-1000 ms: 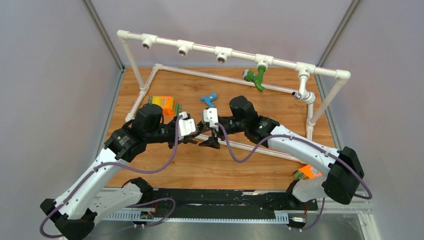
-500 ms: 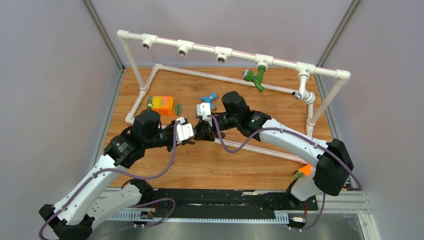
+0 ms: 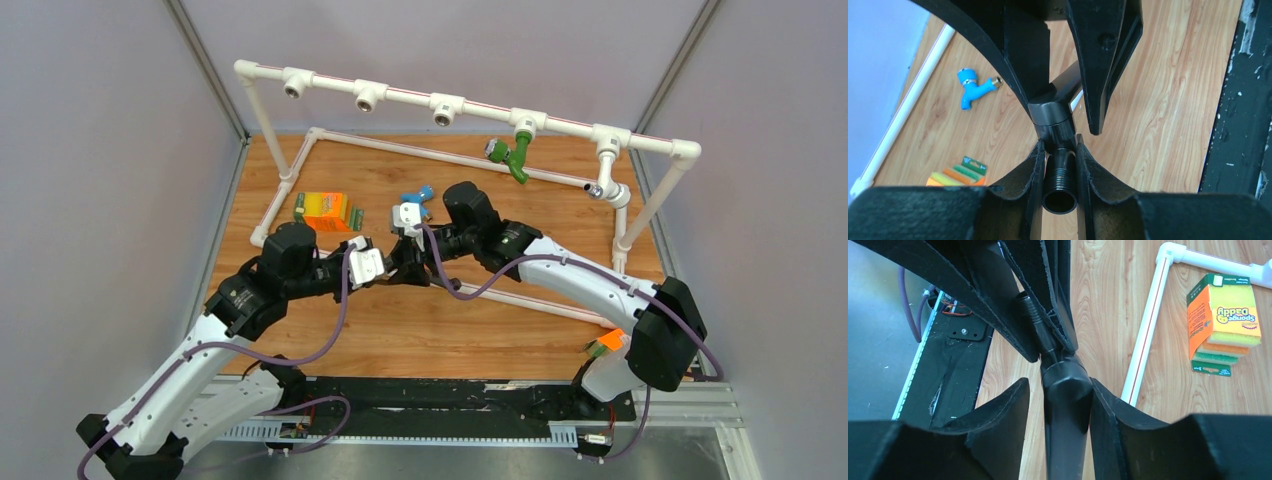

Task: Install the water faucets

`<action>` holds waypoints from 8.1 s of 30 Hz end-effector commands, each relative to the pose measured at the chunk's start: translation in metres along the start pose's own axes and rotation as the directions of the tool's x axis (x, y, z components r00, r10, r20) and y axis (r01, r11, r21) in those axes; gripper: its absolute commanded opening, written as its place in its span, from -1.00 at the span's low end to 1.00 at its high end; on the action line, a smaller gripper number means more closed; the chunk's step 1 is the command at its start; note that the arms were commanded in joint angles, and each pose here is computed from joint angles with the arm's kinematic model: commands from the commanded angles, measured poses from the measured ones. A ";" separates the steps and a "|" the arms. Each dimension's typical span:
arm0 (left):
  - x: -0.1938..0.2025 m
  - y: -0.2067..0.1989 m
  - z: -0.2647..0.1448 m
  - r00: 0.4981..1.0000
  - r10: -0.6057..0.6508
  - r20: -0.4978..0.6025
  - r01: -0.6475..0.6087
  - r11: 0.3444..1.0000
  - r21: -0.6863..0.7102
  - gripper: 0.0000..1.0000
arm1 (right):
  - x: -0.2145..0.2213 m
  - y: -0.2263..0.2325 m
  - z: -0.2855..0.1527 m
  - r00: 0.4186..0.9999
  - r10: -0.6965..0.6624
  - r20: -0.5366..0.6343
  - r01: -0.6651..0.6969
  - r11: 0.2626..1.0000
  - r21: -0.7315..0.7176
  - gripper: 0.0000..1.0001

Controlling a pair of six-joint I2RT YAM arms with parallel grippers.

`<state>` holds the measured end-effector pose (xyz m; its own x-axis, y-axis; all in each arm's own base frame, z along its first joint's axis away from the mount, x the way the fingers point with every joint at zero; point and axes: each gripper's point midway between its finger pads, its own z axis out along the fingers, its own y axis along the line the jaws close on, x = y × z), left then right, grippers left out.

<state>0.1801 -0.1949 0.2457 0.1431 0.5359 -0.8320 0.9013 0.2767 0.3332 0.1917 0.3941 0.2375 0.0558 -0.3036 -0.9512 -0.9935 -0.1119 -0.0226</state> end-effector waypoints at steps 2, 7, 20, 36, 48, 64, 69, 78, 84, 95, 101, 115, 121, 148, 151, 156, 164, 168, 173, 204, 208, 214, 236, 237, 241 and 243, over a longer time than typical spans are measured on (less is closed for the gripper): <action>-0.055 0.012 -0.004 0.975 0.086 0.206 -0.084 0.996 -0.020 -1.00 | -0.023 0.013 0.003 0.998 -0.037 0.057 0.042 0.995 -0.089 -0.03; -0.055 0.008 0.001 0.978 0.064 0.198 -0.070 0.997 0.023 -1.00 | -0.026 0.017 0.004 0.996 -0.050 0.067 0.058 0.991 -0.122 -0.08; -0.063 0.027 -0.004 0.972 -0.023 0.233 0.044 0.995 -0.088 -0.92 | -0.011 0.008 -0.007 0.999 -0.028 0.025 0.030 0.996 -0.086 -1.00; -0.100 0.096 -0.093 0.754 -0.172 0.634 0.530 0.729 -0.433 0.31 | -0.089 -0.043 -0.060 0.887 0.163 0.433 -0.298 0.917 0.265 -1.00; -0.097 0.050 -0.074 0.439 -0.355 0.825 0.675 0.737 -0.042 0.46 | -0.140 -0.015 -0.136 0.453 0.254 0.854 -0.568 0.821 0.057 -1.00; -0.123 0.022 -0.018 0.330 -0.597 0.731 0.593 0.734 0.332 0.45 | -0.136 -0.001 -0.143 0.294 0.304 0.906 -0.601 0.796 -0.072 -1.00; -0.125 0.030 -0.012 0.304 -0.616 0.727 0.617 0.709 0.343 0.31 | -0.134 0.002 -0.140 0.285 0.313 0.906 -0.597 0.797 -0.088 -1.00; -0.133 0.031 -0.006 0.289 -0.637 0.715 0.600 0.703 0.383 -0.68 | -0.129 0.002 -0.130 0.323 0.324 0.889 -0.590 0.804 -0.079 -1.00; -0.128 0.037 -0.012 0.342 -0.585 0.736 0.620 0.729 0.291 -1.00 | -0.116 -0.002 -0.119 0.421 0.310 0.853 -0.602 0.798 0.007 -0.58; -0.103 0.023 -0.014 0.553 -0.561 0.616 0.624 0.769 0.140 -1.00 | -0.131 0.003 -0.134 0.609 0.168 0.775 -0.496 0.843 0.207 0.36; -0.107 0.014 -0.014 0.592 -0.558 0.581 0.585 0.794 0.167 -1.00 | -0.137 0.009 -0.129 0.619 0.187 0.762 -0.468 0.867 0.168 0.31; -0.120 0.006 -0.019 0.594 -0.548 0.589 0.534 0.816 0.221 -0.99 | -0.120 -0.003 -0.116 0.606 0.268 0.749 -0.548 0.823 0.148 -0.05; -0.124 0.007 -0.022 0.581 -0.548 0.602 0.532 0.816 0.228 -1.00 | -0.113 -0.003 -0.113 0.599 0.287 0.748 -0.562 0.816 0.136 -0.27; -0.099 0.014 -0.004 0.561 -0.532 0.635 0.563 0.807 0.179 0.35 | -0.096 -0.022 -0.136 0.408 0.303 0.861 -0.727 0.678 0.106 -1.00; -0.096 0.016 -0.006 0.539 -0.514 0.667 0.567 0.807 0.164 0.45 | -0.092 -0.026 -0.141 0.364 0.306 0.880 -0.761 0.642 0.091 -1.00; -0.084 0.018 -0.001 0.513 -0.506 0.693 0.586 0.796 0.148 0.58 | -0.081 -0.033 -0.150 0.293 0.297 0.909 -0.809 0.584 0.070 -1.00; -0.077 0.013 0.010 0.479 -0.540 0.692 0.594 0.780 0.197 0.75 | -0.079 -0.036 -0.154 0.230 0.309 0.923 -0.835 0.549 0.024 -1.00; -0.076 0.009 0.017 0.457 -0.570 0.683 0.596 0.766 0.240 0.76 | -0.077 -0.035 -0.156 0.194 0.317 0.929 -0.843 0.538 -0.007 -1.00; -0.071 0.012 0.025 0.422 -0.607 0.673 0.633 0.729 0.261 0.76 | -0.077 -0.034 -0.156 0.169 0.323 0.931 -0.844 0.535 -0.033 -1.00; -0.094 0.004 0.058 0.277 -0.669 0.690 0.610 0.677 0.411 0.56 | -0.073 -0.023 -0.136 0.000 0.410 0.912 -0.847 0.485 -0.218 -1.00; -0.099 0.007 0.059 0.248 -0.655 0.714 0.599 0.683 0.418 0.43 | -0.074 -0.021 -0.133 -0.017 0.419 0.908 -0.846 0.478 -0.237 -1.00; -0.103 0.007 0.059 0.223 -0.650 0.727 0.589 0.684 0.431 0.20 | -0.073 -0.019 -0.129 -0.017 0.425 0.905 -0.847 0.475 -0.239 -1.00; -0.094 0.014 0.052 0.240 -0.661 0.711 0.684 0.635 0.359 -1.00 | -0.064 -0.017 -0.124 0.073 0.390 0.918 -0.850 0.506 -0.148 -0.28; -0.095 0.017 0.048 0.236 -0.655 0.718 0.692 0.632 0.349 -0.99 | -0.065 -0.018 -0.125 0.097 0.372 0.923 -0.851 0.513 -0.117 -0.02; -0.078 0.024 0.052 0.285 -0.667 0.689 0.765 0.591 0.255 -1.00 | -0.067 -0.023 -0.132 0.249 0.295 0.923 -0.845 0.531 0.059 0.70; -0.059 0.026 0.057 0.324 -0.678 0.660 0.810 0.559 0.177 -1.00 | -0.068 -0.026 -0.137 0.355 0.246 0.902 -0.824 0.539 0.178 0.91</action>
<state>0.2017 -0.2791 0.2744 -0.3323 -0.5520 -0.7648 0.7587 0.3253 -0.5644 0.2239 0.2968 0.3157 -0.4423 0.7693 -0.4610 -0.5173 0.2011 0.8319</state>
